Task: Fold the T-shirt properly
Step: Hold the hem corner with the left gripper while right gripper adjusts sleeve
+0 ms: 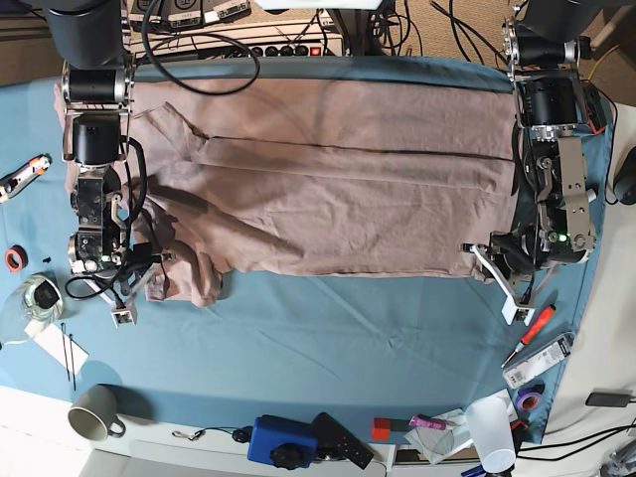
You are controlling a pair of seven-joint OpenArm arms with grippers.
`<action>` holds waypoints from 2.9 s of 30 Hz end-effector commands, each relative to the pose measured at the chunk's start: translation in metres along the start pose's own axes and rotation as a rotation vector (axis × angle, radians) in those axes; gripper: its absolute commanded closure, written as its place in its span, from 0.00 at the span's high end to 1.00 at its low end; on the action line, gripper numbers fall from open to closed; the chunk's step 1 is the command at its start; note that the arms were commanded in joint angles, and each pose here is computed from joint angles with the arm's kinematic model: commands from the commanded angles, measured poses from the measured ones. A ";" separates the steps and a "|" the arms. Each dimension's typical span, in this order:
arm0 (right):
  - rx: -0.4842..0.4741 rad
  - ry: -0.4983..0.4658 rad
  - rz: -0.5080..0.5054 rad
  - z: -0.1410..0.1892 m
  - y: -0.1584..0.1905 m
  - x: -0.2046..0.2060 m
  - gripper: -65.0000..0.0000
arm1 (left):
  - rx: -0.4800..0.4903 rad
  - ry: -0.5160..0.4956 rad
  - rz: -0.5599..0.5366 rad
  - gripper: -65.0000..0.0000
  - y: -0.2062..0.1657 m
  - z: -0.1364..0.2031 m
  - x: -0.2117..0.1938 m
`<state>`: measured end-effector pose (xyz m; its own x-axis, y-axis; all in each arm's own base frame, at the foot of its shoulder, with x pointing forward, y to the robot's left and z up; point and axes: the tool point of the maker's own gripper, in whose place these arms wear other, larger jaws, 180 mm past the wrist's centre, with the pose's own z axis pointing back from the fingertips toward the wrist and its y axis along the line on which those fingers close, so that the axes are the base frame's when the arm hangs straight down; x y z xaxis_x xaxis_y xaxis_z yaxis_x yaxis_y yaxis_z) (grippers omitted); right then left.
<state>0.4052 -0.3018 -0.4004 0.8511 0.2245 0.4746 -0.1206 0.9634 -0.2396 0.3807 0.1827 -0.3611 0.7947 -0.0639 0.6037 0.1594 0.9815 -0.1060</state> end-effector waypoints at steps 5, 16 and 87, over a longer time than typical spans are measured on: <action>0.058 0.024 -0.014 -0.005 0.013 -0.008 0.36 | 0.003 -0.053 -0.012 0.00 0.003 0.007 0.020; -0.036 0.101 -0.031 -0.004 -0.003 -0.021 0.00 | 0.001 -0.057 -0.011 0.00 0.002 0.007 0.020; 0.411 -0.262 -0.575 0.043 -0.074 0.022 0.30 | -0.008 -0.036 -0.006 0.00 0.000 0.006 0.015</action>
<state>0.3961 -0.3542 -0.3602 0.7452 -0.3490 0.5682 0.1032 0.9022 0.4188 0.3758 0.1815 -0.3653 0.8095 -0.0635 0.5836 0.1601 0.9803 -0.1154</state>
